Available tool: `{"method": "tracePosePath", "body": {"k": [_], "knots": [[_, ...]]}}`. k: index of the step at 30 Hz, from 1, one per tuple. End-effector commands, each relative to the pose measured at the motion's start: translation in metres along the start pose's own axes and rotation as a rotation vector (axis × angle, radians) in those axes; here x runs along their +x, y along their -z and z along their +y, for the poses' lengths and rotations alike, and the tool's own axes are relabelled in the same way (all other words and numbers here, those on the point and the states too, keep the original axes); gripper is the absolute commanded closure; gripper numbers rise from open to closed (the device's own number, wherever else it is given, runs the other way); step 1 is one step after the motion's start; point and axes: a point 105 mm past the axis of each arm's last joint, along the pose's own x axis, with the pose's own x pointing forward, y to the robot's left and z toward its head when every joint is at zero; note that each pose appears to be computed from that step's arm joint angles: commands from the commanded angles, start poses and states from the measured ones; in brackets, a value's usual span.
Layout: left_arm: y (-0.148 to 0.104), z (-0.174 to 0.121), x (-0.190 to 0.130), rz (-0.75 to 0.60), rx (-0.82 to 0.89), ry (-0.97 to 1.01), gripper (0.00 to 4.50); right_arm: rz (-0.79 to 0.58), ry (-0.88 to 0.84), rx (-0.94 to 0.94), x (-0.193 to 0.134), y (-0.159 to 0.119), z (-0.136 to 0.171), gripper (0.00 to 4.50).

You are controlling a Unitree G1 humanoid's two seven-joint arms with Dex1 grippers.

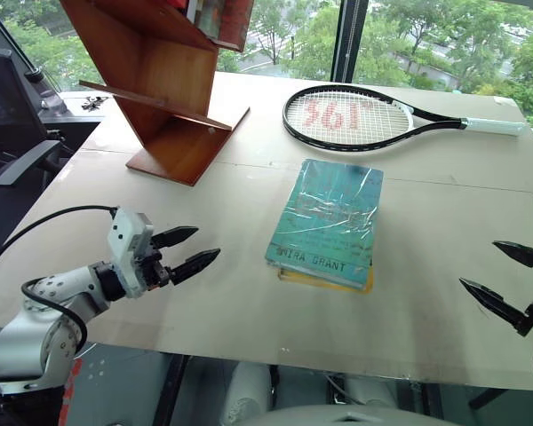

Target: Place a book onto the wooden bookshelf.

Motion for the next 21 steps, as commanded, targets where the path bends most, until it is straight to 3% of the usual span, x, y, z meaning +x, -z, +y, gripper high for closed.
{"method": "tracePosePath", "body": {"k": [1,4,7,14,15,21], "knots": [[-0.019,-0.004,0.003,-0.047,0.063,0.027,0.49,-0.035,0.017,-0.018,0.012,-0.012,0.0,0.08],[-0.037,-0.015,0.005,-0.114,0.118,0.111,0.49,-0.079,0.02,0.037,0.041,-0.026,0.003,0.08],[-0.041,-0.03,0.002,-0.116,0.16,0.194,0.49,0.0,0.032,0.048,0.074,-0.02,0.003,0.98],[-0.042,-0.033,-0.006,-0.103,0.18,0.204,0.49,0.091,-0.028,-0.021,0.135,-0.021,0.017,4.3],[-0.04,-0.033,-0.008,-0.1,0.18,0.197,0.49,0.099,-0.038,-0.036,0.144,-0.022,0.021,4.48],[-0.034,-0.032,-0.012,-0.084,0.196,0.167,0.49,0.077,-0.137,-0.072,0.177,-0.029,0.05,4.48]]}}
